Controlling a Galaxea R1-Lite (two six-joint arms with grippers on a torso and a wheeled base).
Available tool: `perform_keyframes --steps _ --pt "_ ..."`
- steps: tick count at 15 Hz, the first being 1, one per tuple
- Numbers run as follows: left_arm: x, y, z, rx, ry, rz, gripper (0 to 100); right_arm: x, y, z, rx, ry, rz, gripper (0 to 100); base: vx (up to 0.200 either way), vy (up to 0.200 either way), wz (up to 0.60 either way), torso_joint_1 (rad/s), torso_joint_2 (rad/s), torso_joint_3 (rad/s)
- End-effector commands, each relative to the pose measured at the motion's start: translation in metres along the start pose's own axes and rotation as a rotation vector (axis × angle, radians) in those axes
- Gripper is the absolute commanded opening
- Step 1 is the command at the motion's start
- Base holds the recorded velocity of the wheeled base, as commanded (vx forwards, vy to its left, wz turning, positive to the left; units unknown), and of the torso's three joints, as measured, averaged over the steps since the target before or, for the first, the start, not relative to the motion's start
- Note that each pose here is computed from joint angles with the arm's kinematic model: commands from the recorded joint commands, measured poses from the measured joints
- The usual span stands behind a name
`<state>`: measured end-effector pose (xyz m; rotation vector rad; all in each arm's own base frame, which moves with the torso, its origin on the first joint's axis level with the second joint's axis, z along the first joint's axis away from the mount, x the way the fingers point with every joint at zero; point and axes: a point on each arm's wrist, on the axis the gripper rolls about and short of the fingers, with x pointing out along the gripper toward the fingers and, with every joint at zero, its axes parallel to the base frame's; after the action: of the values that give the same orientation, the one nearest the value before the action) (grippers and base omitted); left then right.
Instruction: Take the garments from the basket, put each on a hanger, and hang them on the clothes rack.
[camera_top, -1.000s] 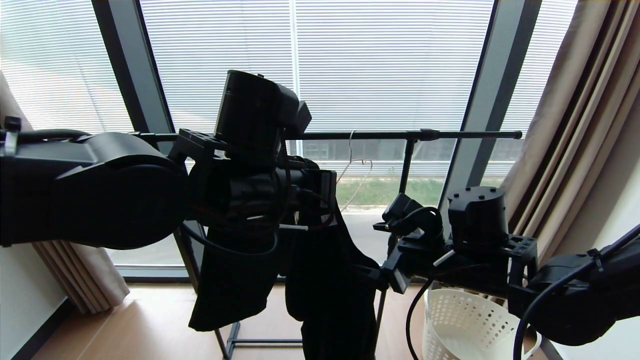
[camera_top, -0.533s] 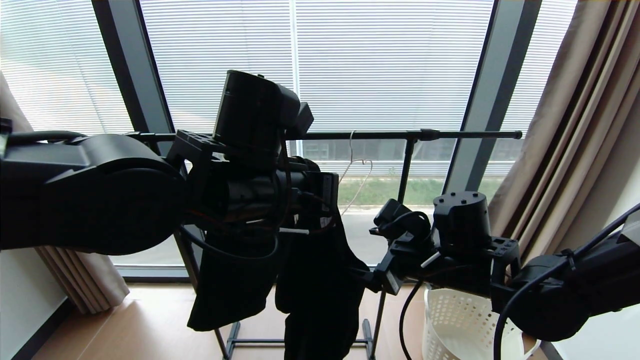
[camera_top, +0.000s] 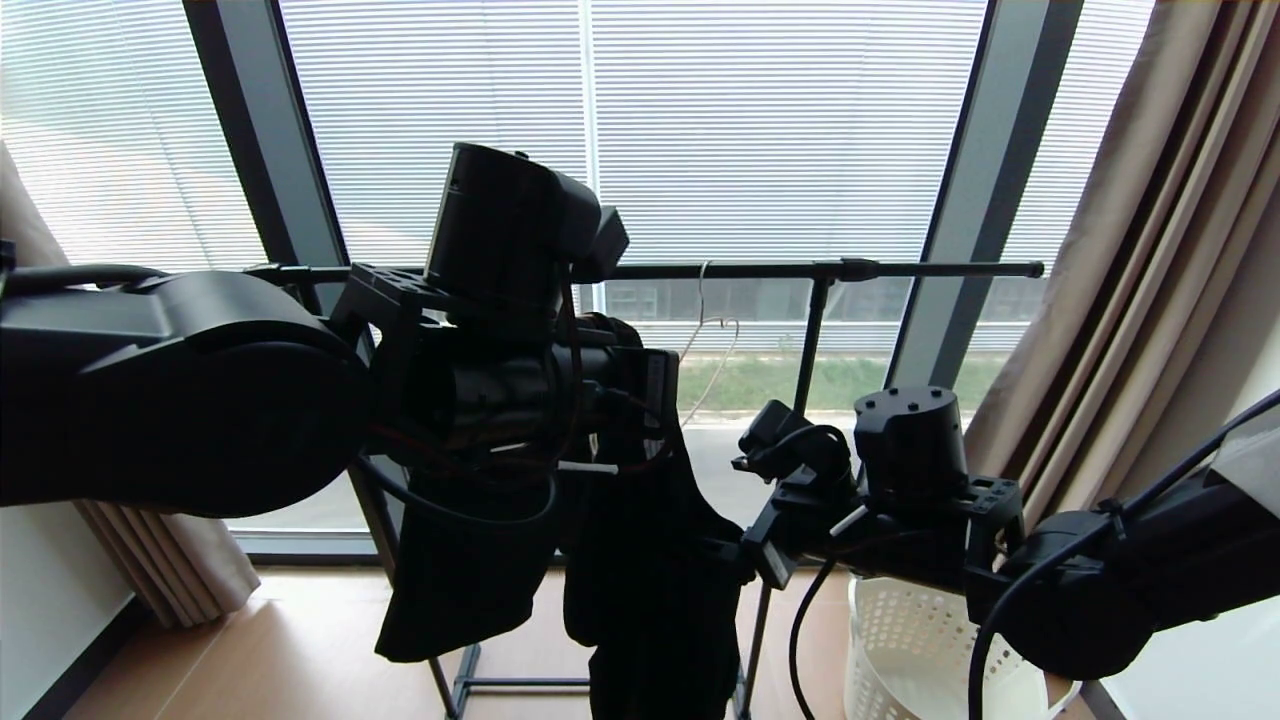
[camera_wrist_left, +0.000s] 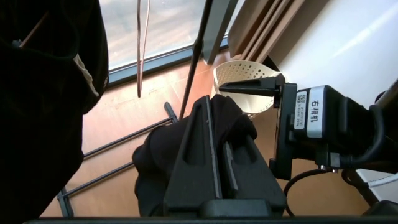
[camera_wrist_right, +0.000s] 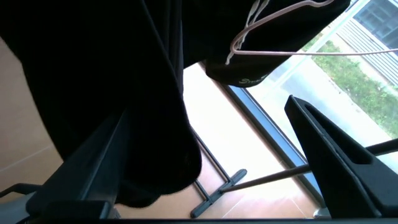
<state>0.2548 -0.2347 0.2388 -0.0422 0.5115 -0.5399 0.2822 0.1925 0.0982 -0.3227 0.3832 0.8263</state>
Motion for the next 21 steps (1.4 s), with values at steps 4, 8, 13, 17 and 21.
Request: perform_keyframes --steps 4,8,13,17,21 --pt "0.0 0.001 -0.001 0.001 0.004 0.004 0 0.002 -0.002 0.002 0.015 -0.012 -0.043 0 0.0 0.0 0.0 0.0 0.0 0.0" --pt "0.004 0.014 -0.015 -0.003 0.057 0.043 0 -0.016 -0.014 0.014 0.02 -0.062 -0.091 0 0.0 0.0 0.0 0.0 0.0 0.0" --pt "0.009 0.023 -0.036 0.021 0.131 0.073 0 -0.03 -0.031 0.023 0.028 -0.103 -0.15 0 0.0 0.0 0.0 0.0 0.0 0.0" --pt "0.006 0.027 -0.052 0.064 0.182 0.078 100 -0.032 -0.033 0.024 0.027 -0.109 -0.159 0 0.0 0.0 0.0 0.0 0.0 0.0" --pt "-0.023 0.038 -0.074 0.09 0.241 0.036 100 -0.049 -0.041 0.032 0.032 -0.139 -0.208 0 0.0 0.0 0.0 0.0 0.0 0.0"
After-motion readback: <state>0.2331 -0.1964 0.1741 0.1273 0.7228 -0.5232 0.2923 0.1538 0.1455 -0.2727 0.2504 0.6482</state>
